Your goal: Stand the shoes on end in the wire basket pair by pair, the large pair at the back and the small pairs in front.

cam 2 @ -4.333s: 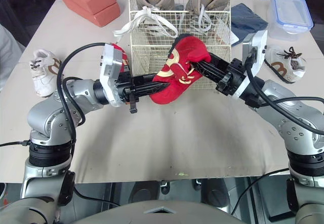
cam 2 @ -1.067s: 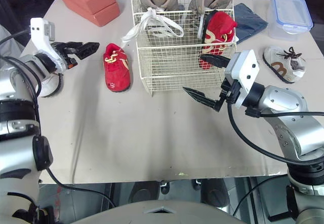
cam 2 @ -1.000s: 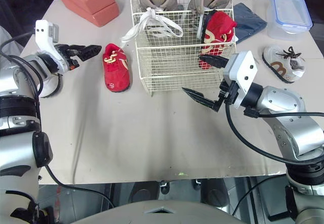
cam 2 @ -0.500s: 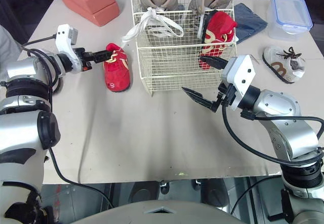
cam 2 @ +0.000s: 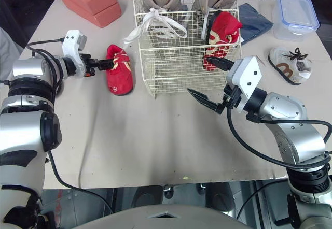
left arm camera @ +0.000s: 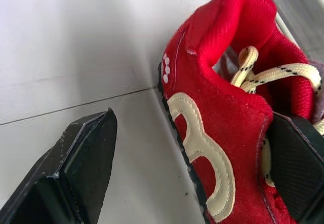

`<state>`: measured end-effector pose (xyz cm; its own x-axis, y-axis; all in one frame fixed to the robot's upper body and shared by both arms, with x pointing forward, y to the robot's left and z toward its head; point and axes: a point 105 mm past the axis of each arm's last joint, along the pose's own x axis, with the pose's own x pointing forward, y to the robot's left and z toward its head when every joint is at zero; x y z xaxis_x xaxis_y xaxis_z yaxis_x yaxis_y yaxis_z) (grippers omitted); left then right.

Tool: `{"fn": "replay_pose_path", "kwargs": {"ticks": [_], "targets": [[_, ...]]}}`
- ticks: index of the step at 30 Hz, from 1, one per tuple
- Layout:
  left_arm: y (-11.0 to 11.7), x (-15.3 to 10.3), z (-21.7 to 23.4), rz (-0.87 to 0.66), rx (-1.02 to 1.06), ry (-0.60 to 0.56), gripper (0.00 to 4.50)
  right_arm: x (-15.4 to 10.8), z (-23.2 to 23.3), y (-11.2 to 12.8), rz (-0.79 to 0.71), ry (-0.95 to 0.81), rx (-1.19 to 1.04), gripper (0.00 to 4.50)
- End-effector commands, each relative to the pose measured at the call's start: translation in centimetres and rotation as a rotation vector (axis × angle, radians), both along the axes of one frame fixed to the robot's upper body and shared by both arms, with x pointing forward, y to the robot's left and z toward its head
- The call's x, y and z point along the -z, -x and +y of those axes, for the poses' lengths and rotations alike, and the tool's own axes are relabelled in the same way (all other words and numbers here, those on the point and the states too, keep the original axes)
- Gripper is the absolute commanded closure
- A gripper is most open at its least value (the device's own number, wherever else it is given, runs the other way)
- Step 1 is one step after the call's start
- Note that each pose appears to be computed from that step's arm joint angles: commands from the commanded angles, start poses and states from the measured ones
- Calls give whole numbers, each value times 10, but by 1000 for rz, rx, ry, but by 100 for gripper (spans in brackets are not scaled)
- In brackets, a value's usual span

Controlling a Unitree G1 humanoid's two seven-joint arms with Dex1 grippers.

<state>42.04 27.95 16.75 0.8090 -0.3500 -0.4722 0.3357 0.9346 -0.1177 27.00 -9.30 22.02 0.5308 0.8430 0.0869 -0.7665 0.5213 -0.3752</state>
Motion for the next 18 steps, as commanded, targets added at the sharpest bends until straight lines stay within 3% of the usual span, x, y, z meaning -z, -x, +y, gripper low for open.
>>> {"fn": "replay_pose_path", "kwargs": {"ticks": [1, 5, 7, 12, 18], "targets": [[3, 10, 8, 30, -30, -29, 208, -12, 6, 8, -61, -11, -32, 0], [2, 9, 8, 8, -41, -11, 379, -12, 6, 7, -62, -10, -33, 0], [0, 2, 9, -28, -57, 16, 433, -12, 6, 7, -62, -10, -34, 0], [-6, -33, 17, -194, -105, 78, 439, -14, 6, 8, -64, -20, -38, 0], [5, -100, 15, -508, -99, 203, 439, -21, 2, 9, -79, -64, -41, 0]]}}
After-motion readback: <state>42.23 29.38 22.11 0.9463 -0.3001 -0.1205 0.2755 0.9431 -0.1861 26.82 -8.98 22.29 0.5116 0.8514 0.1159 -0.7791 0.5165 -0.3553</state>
